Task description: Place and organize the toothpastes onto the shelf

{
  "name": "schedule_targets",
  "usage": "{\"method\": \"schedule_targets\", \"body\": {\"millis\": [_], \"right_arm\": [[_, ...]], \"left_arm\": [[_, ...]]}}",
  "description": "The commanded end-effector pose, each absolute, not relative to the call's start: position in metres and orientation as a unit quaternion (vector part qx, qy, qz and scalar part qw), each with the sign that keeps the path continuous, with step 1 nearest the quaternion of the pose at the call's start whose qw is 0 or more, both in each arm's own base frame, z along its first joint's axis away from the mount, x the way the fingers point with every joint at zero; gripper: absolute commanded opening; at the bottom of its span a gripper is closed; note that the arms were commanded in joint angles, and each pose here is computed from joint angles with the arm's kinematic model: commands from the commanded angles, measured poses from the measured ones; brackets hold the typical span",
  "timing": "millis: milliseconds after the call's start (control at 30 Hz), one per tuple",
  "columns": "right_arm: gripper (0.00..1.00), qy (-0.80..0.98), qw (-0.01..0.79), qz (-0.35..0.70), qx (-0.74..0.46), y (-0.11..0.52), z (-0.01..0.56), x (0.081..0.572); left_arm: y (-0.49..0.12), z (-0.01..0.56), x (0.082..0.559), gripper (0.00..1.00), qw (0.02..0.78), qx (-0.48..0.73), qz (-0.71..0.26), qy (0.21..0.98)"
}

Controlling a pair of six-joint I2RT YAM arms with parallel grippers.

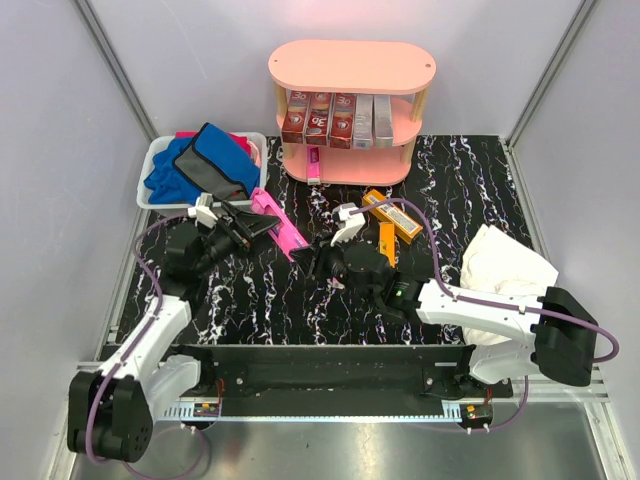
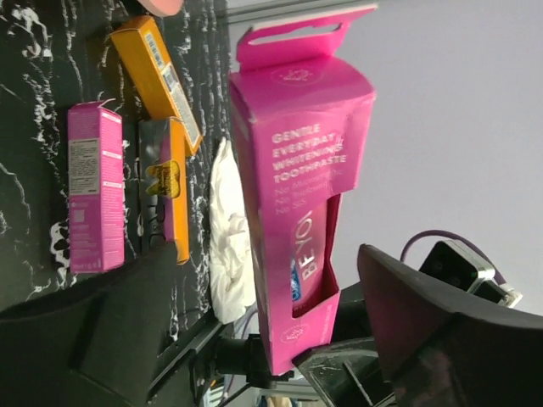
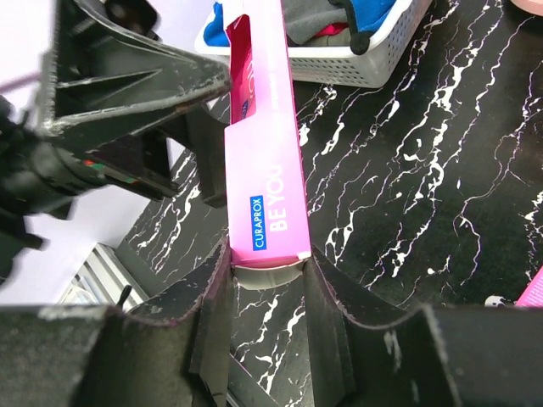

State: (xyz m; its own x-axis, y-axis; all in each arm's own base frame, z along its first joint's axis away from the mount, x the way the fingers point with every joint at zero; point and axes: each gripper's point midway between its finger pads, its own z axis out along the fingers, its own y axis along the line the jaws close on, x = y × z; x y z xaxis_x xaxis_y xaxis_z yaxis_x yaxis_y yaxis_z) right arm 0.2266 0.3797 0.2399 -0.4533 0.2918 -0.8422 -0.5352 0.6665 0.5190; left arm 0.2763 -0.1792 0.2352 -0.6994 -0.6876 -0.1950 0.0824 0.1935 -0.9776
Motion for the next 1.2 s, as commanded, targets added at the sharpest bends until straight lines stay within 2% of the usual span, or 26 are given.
{"method": "schedule_targets", "body": {"millis": [0,33,67,233,267,333,400,433,467,533,567,633,700,967,1167], "right_arm": [[0.23,0.721,0.532,0.439,-0.063,0.379,0.275,0.226],[0.23,0.721,0.530,0.441,-0.061,0.379,0.275,0.226],[0.22,0.721,0.524,0.449,-0.067,0.381,0.275,0.225],[0.22,0.719,0.494,0.486,-0.052,0.378,0.274,0.237],[0.22,0.719,0.474,0.504,-0.063,0.381,0.269,0.232],[0.22,0.707,0.461,0.535,-0.035,0.373,0.274,0.246],[0.22,0.708,0.412,0.572,-0.028,0.372,0.261,0.243],[0.22,0.690,0.420,0.589,-0.013,0.363,0.269,0.257],[0.21,0.697,0.382,0.607,-0.003,0.363,0.253,0.253],[0.21,0.667,0.381,0.640,0.014,0.354,0.261,0.265],[0.21,0.674,0.339,0.656,0.027,0.355,0.243,0.263],[0.20,0.645,0.335,0.686,0.032,0.351,0.249,0.268],[0.19,0.649,0.305,0.695,0.053,0.347,0.230,0.276],[0.18,0.666,0.308,0.673,0.094,0.329,0.194,0.308],[0.16,0.677,0.334,0.637,0.158,0.301,0.175,0.357]], "left_arm": [[-0.169,0.264,0.270,0.96,0.391,-0.152,-0.525,0.741],[-0.165,0.265,0.267,0.98,0.411,-0.134,-0.503,0.749],[-0.161,0.256,0.262,0.99,0.400,-0.141,-0.481,0.768],[-0.137,0.269,0.257,0.99,0.458,-0.115,-0.378,0.796],[-0.136,0.263,0.250,0.99,0.448,-0.113,-0.359,0.811],[-0.125,0.274,0.252,0.99,0.480,-0.110,-0.310,0.813],[-0.120,0.278,0.248,0.99,0.492,-0.108,-0.266,0.822],[-0.118,0.277,0.248,0.99,0.496,-0.103,-0.246,0.826],[-0.124,0.281,0.241,0.99,0.494,-0.087,-0.239,0.831],[-0.125,0.277,0.243,0.99,0.498,-0.076,-0.196,0.841],[-0.124,0.278,0.241,0.99,0.497,-0.071,-0.181,0.845],[-0.122,0.273,0.241,0.99,0.497,-0.063,-0.132,0.855],[-0.120,0.276,0.245,0.99,0.507,-0.065,-0.106,0.853],[-0.119,0.274,0.246,0.99,0.521,-0.065,-0.098,0.846],[-0.119,0.268,0.246,0.99,0.526,-0.061,-0.103,0.842]]}}
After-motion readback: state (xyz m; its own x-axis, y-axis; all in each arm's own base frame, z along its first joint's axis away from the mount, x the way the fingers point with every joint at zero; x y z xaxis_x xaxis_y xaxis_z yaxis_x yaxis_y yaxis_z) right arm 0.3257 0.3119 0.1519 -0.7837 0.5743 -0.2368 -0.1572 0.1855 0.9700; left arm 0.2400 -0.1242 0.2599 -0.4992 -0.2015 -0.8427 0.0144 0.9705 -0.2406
